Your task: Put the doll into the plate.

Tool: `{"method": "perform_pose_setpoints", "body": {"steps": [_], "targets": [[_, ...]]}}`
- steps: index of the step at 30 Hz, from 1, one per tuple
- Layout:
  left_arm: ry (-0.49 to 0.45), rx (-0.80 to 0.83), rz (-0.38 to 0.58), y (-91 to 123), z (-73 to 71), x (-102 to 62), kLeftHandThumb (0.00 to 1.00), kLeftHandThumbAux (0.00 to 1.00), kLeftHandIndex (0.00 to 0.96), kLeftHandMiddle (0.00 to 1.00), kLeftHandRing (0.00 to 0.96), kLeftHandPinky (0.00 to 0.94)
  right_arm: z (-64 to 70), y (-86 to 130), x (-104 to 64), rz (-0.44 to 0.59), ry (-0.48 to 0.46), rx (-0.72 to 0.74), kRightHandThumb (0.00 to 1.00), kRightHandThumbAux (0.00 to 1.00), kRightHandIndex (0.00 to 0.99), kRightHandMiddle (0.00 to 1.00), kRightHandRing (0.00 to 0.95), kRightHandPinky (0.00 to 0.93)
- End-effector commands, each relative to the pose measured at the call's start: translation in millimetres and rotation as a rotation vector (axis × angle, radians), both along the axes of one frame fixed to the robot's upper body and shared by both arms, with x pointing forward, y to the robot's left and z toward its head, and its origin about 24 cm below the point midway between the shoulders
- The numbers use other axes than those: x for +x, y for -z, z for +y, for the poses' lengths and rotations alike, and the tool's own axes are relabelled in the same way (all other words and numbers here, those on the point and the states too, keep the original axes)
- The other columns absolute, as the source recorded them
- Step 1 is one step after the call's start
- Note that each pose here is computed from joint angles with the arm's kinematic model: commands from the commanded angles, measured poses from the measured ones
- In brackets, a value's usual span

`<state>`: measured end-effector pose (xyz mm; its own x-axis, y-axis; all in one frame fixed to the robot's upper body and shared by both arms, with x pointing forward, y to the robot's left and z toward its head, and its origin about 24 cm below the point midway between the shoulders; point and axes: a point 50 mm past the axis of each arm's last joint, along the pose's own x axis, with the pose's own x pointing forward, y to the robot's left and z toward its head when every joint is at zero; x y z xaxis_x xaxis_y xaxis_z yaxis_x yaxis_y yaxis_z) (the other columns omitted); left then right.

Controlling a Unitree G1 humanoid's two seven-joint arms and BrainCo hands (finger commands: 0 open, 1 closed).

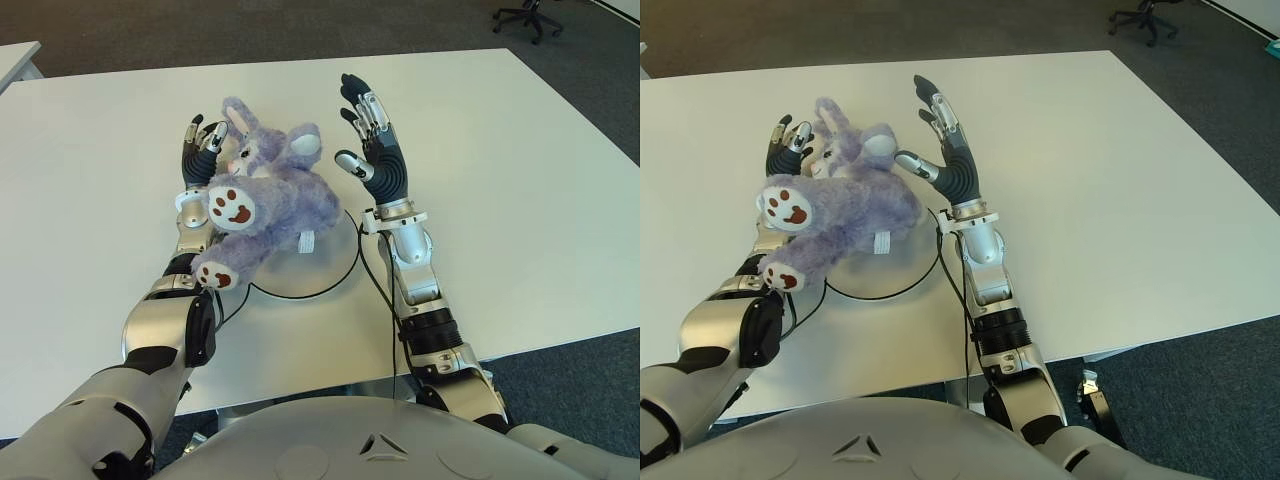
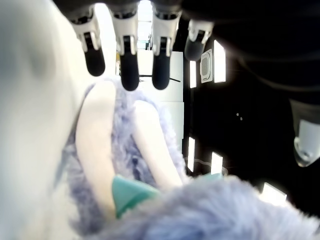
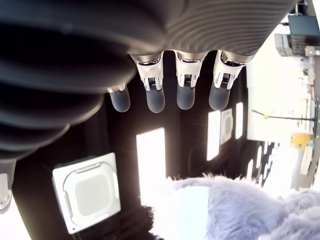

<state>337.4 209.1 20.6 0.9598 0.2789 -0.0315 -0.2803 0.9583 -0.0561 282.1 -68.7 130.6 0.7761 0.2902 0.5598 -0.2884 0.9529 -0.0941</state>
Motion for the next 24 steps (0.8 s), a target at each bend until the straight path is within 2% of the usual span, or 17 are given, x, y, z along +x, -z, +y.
{"method": "perform_pose_setpoints", "body": {"steps": [1, 3, 9, 19, 22, 24], "targets": [[-0.009, -0.051, 0.223, 52, -2.0, -33.2, 0.000, 0.473, 0.062, 0.200, 0.198, 0.146, 1.6, -3, 2.3, 0.027, 0.006, 0.036, 0.076, 0.482, 0.000, 0.000, 0.000, 0.000], [-0.009, -0.051, 0.224, 52, -1.7, -33.2, 0.000, 0.473, 0.061, 0.199, 0.196, 0.144, 0.9, -4, 3.3, 0.031, 0.010, 0.039, 0.077, 0.484, 0.000, 0.000, 0.000, 0.000], [-0.012, -0.054, 0.225, 52, -1.2, -33.0, 0.000, 0.474, 0.063, 0.210, 0.223, 0.222, -1.5, -6, 6.5, 0.030, 0.026, 0.041, 0.048, 0.491, 0.000, 0.000, 0.000, 0.000], [-0.011, -0.054, 0.225, 51, -0.1, -32.0, 0.000, 0.468, 0.064, 0.209, 0.235, 0.249, -6.5, -9, 14.5, 0.003, 0.059, 0.008, 0.003, 0.451, 0.000, 0.000, 0.000, 0.003], [-0.010, -0.052, 0.226, 51, -0.1, -31.8, 0.000, 0.467, 0.059, 0.206, 0.234, 0.244, -8.1, -9, 17.1, 0.002, 0.067, 0.005, 0.000, 0.454, 0.000, 0.000, 0.000, 0.011], [-0.010, -0.050, 0.227, 51, -0.2, -31.6, 0.000, 0.468, 0.056, 0.202, 0.225, 0.202, -8.8, -9, 18.7, 0.003, 0.070, 0.007, 0.004, 0.462, 0.000, 0.000, 0.000, 0.014]]}}
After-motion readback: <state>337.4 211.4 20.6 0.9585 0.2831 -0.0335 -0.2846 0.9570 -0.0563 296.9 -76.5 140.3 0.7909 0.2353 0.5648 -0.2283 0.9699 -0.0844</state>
